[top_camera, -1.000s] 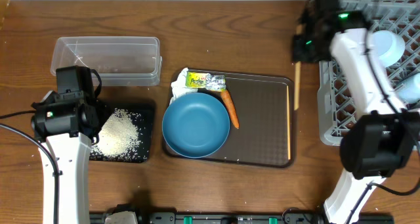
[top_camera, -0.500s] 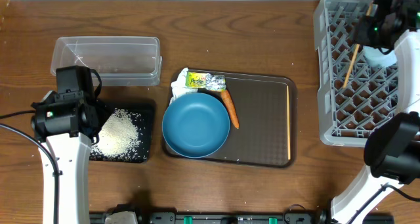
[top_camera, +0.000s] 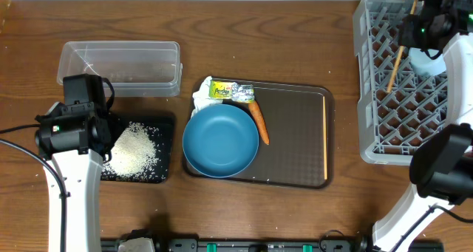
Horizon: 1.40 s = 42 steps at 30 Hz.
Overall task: Sort waste into correct bins and load items into the dishwasher rack
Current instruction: 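Return the right gripper to the remaining chopstick on the tray, then close the right gripper on the second chopstick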
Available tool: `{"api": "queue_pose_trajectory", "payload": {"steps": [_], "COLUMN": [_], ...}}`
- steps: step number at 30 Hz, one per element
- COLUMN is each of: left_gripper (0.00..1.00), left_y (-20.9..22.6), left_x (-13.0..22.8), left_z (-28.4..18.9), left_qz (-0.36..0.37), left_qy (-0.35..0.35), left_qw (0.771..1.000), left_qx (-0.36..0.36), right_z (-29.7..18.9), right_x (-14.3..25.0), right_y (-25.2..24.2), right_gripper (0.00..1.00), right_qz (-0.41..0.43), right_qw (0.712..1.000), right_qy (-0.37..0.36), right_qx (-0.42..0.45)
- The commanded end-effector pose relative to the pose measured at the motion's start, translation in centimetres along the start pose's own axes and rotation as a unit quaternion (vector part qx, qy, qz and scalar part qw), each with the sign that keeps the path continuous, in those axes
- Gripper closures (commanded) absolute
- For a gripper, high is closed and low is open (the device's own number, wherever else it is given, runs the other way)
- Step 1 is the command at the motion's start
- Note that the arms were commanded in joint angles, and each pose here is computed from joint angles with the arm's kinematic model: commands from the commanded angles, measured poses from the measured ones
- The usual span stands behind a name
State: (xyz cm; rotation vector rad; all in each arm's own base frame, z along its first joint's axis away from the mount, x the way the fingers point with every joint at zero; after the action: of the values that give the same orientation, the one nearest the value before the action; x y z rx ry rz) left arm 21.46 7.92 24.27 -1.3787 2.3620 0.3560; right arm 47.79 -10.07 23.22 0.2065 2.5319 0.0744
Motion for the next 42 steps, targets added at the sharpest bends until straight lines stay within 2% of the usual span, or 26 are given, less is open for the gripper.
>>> {"api": "queue_pose_trajectory", "payload": {"steps": [1,5,8,15,16,18,21,27,29,34,42], "left_gripper": [0.01,0.01,0.01,0.01,0.01,0.01,0.01,0.01,0.01,0.01,0.01], "left_y": [0.1,0.1,0.1,0.1,0.1,0.1,0.1,0.1,0.1,0.1,0.1], "left_x": [-0.3,-0.3,-0.3,-0.3,-0.3,-0.3,-0.3,-0.3,-0.3,-0.3,-0.3], "left_z": [-0.2,-0.2,-0.2,-0.2,-0.2,-0.2,-0.2,-0.2,-0.2,-0.2,-0.2], "left_qz": [-0.007,-0.007,-0.007,-0.007,-0.007,-0.007,-0.007,-0.007,-0.007,-0.007,-0.007], "left_qy": [-0.003,-0.003,-0.003,-0.003,-0.003,-0.003,-0.003,-0.003,-0.003,-0.003,-0.003], "left_qw": [1.000,1.000,1.000,1.000,1.000,1.000,1.000,1.000,1.000,1.000,1.000], "left_qx": [0.000,0.000,0.000,0.000,0.000,0.000,0.000,0.000,0.000,0.000,0.000], "right_z": [2.0,2.0,2.0,-0.2,-1.0,-2.9,-5.2,-6.5,-5.8,-3.3,1.0], "right_x": [0.4,0.5,0.7,1.4,1.5,2.4,4.5,9.5,11.0,14.4,19.4], "right_y": [1.6,2.6,3.3,5.4,5.9,7.6,9.2,12.9,14.1,14.9,16.7], "right_gripper": [0.82,0.74,0.61,0.57,0.51,0.28,0.21,0.21,0.01,0.01,0.01], "right_qz": [-0.018,-0.023,-0.029,-0.018,-0.014,-0.014,-0.001,-0.022,-0.044,-0.019,-0.031], "right_qw": [0.999,0.999,0.999,0.996,0.995,0.990,0.981,0.954,0.950,0.950,0.944], "right_qy": [0.018,0.021,0.026,0.057,0.062,0.084,0.135,0.258,0.280,0.312,0.328], "right_qx": [-0.020,-0.033,-0.037,-0.062,-0.074,-0.112,-0.143,-0.152,-0.128,-0.011,-0.008]}}
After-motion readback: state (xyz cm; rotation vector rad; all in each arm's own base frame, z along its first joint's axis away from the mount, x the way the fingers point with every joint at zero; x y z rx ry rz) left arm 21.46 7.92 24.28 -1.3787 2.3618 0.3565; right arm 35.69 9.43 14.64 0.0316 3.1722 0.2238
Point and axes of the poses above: each gripper's point midway between its finger pads, its own z axis out along the fingers, its own y axis along the line the jaws close on, x = y × z, the point moved 6 cm from there along -z, back along the fingers
